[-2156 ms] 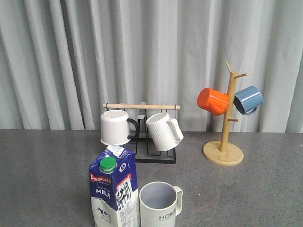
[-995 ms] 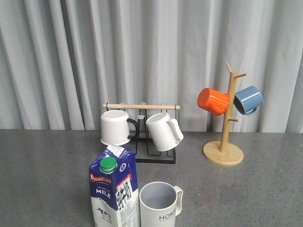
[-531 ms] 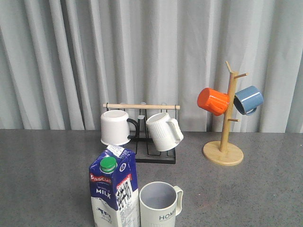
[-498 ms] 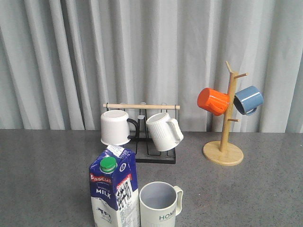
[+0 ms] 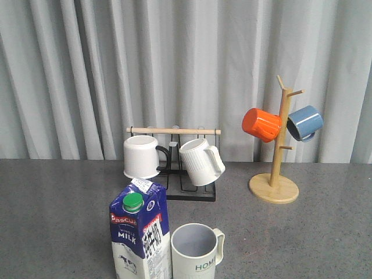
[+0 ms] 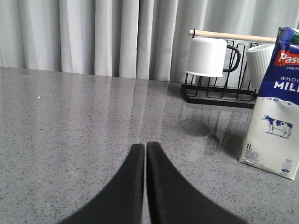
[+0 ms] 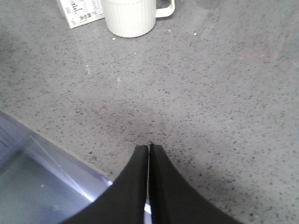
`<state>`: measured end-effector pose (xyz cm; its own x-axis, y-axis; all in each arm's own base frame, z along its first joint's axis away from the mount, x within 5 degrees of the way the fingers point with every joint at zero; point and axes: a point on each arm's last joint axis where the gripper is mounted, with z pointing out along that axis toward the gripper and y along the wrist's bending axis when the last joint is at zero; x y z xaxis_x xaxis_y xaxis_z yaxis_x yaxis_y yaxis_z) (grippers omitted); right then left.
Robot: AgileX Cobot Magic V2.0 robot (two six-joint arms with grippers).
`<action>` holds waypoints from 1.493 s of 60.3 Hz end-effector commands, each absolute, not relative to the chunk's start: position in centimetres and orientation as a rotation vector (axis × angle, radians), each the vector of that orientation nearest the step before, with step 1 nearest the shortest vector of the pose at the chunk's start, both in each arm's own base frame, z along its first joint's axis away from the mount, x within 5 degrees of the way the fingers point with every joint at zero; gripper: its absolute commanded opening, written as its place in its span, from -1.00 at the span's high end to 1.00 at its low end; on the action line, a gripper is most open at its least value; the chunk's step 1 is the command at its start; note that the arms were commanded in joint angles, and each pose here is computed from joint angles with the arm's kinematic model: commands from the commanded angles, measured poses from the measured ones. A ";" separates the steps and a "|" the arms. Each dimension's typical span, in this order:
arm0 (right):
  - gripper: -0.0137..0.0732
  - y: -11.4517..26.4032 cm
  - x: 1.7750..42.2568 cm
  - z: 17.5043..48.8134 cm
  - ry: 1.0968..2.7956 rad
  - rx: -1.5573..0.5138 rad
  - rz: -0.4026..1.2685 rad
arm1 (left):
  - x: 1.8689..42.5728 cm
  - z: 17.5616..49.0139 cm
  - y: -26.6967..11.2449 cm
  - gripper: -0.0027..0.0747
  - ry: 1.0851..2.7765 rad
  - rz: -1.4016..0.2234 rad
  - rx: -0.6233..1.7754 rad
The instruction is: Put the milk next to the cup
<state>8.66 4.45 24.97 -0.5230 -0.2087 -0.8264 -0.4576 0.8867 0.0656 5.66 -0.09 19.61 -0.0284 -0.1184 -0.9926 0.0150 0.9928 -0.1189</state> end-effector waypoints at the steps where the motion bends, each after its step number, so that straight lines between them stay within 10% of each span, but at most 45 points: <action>1: 0.70 4.2 9.1 25.5 2.036 -0.466 0.285 | 5.7 19.5 -0.1 0.95 1.530 -0.122 -0.088; 37: 0.70 0.1 5.2 22.5 1.658 0.045 0.054 | 5.7 19.5 -0.1 0.95 1.530 -0.122 -0.088; 90: 0.69 0.0 5.4 21.7 1.340 0.053 0.075 | 5.7 19.5 -0.1 0.95 1.530 -0.122 -0.088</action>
